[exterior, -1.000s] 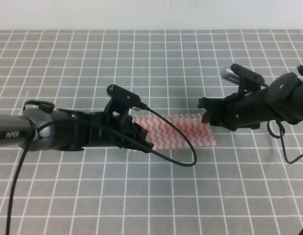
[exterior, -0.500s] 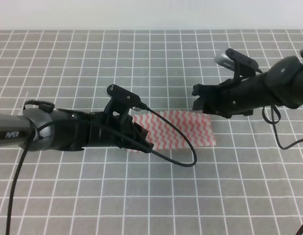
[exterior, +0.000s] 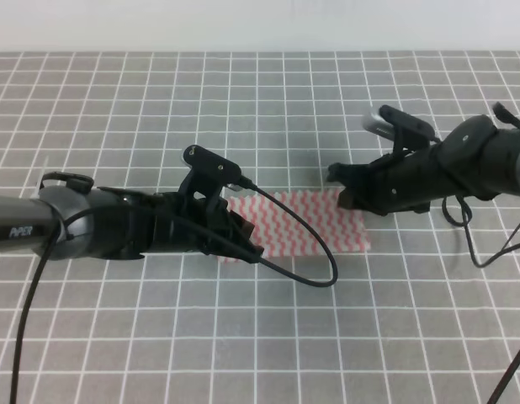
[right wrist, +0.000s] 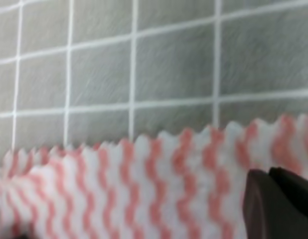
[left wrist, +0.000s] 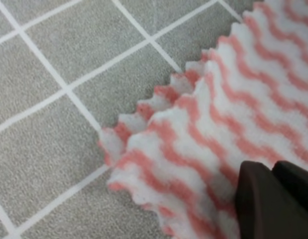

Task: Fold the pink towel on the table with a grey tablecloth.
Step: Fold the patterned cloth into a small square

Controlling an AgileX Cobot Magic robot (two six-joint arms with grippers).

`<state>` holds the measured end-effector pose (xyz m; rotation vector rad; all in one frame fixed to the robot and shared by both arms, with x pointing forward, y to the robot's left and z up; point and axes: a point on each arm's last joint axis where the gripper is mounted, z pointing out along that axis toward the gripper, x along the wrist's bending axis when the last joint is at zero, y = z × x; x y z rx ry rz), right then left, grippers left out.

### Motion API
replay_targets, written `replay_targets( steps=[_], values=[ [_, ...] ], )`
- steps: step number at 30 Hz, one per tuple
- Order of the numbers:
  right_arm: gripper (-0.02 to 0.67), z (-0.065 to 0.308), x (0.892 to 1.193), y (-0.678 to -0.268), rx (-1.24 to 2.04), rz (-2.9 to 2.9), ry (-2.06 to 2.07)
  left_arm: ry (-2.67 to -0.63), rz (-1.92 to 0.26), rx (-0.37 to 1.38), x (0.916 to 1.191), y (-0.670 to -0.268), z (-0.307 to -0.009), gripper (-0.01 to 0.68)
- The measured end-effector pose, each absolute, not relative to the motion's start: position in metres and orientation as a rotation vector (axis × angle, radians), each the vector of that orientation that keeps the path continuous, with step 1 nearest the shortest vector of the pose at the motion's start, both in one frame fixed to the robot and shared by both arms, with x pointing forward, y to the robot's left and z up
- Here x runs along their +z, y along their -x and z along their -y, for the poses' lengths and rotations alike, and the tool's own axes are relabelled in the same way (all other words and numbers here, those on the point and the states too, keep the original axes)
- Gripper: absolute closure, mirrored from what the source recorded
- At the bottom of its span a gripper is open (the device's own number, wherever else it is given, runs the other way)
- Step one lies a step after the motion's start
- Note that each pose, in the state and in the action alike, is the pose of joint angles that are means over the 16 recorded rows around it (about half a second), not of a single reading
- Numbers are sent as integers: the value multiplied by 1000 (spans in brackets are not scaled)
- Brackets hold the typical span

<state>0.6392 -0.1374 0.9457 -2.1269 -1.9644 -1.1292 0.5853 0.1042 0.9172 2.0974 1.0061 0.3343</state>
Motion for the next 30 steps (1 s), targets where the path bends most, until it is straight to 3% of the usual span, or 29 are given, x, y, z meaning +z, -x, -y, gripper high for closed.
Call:
replay_targets(
  steps=[7,21,30],
  values=[
    [663,139,942,-643,-1148,2004,2141,-2090,-997,342,922,-585,-104,636],
    [664,137,969,-626,-1096,2119,1966,-1975,-997,370,967,-579,-107,654],
    [664,135,962,-618,-978,2137,1893,-2013,-1040,322,953,-577,-107,672]
  ],
)
